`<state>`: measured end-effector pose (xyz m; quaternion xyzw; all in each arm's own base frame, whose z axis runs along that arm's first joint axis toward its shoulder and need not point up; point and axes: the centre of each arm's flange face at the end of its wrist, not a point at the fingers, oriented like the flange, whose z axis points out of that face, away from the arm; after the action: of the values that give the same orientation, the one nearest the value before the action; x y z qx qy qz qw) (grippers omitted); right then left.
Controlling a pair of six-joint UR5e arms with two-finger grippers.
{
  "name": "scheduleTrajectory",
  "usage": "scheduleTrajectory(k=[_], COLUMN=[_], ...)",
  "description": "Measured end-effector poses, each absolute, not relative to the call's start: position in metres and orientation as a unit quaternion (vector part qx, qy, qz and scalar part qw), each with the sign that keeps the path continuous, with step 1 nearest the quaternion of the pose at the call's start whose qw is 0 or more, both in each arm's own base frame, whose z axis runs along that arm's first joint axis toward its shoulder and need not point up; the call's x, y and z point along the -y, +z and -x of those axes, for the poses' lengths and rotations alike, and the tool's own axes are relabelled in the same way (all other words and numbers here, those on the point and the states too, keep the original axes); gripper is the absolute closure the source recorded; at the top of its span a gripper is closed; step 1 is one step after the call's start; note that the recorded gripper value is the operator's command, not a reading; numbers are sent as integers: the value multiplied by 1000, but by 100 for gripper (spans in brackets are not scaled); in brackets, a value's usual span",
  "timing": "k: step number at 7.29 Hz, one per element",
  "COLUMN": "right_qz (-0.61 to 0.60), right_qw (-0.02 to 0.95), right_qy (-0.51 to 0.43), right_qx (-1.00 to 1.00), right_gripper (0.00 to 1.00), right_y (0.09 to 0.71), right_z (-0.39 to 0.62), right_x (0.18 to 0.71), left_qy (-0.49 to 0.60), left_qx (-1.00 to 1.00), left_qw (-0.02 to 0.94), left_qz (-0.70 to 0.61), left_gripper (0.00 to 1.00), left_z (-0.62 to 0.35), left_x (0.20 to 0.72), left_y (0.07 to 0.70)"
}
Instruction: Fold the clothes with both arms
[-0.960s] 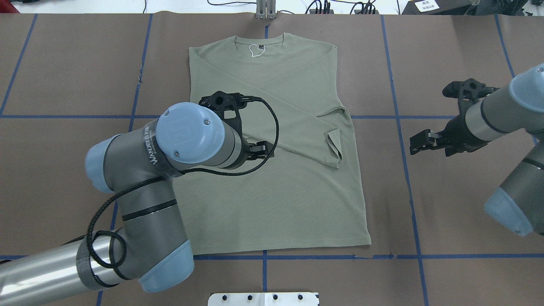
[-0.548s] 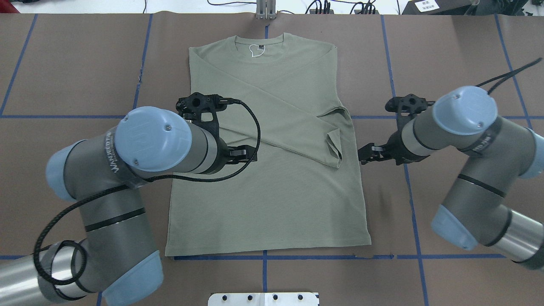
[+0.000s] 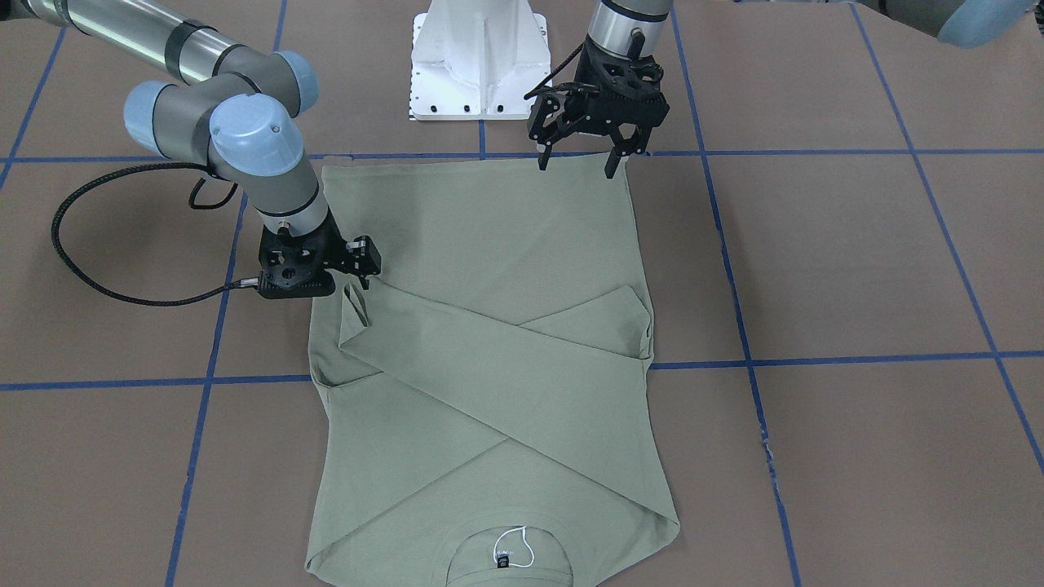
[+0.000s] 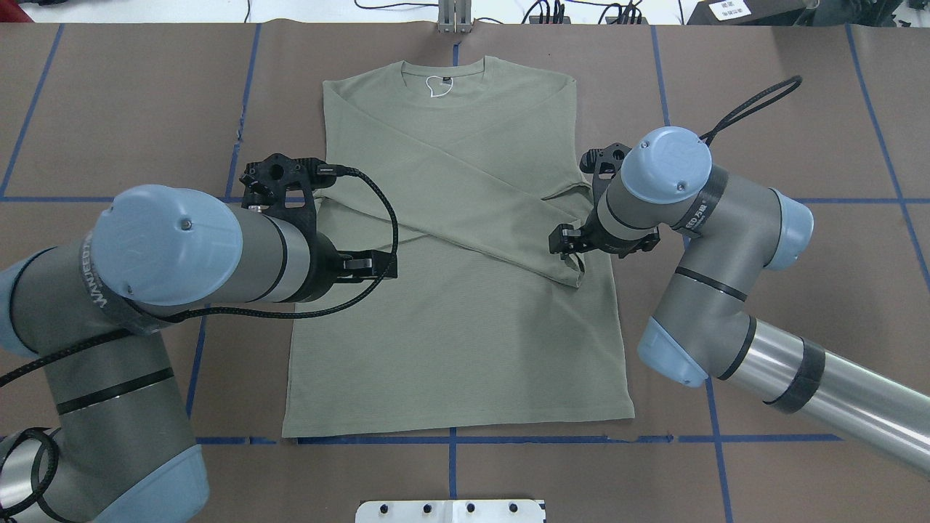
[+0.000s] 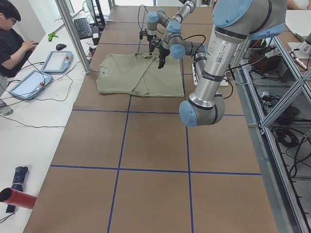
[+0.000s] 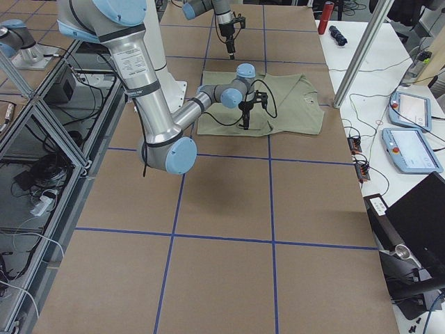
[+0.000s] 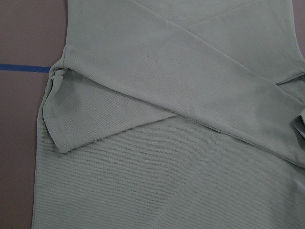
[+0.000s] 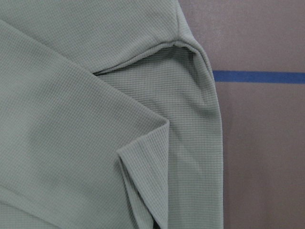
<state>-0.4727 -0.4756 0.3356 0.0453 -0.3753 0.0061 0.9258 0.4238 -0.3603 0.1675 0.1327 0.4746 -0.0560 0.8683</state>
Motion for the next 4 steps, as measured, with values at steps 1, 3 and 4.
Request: scheduleTrajectory(k=[1,3,4], right_qz=[-47,-48,-50], right_qw=[928,929,930], right_qy=[1,0,-1], right_qx=[371,366,364], right_gripper=[0,0,0], right_y=[336,333,334], right_z=[480,490,490], right_x=[481,495,501], left_qy=[-56,-56,-56], left_qx=[-475,-476,-476], left_qw=[868,868,867], left_qz=[-133,-134,-134], left_gripper=[1,1,1], left_z=[-423,-422,-422], left_x=[360,360,360], left_y=[168,167,166])
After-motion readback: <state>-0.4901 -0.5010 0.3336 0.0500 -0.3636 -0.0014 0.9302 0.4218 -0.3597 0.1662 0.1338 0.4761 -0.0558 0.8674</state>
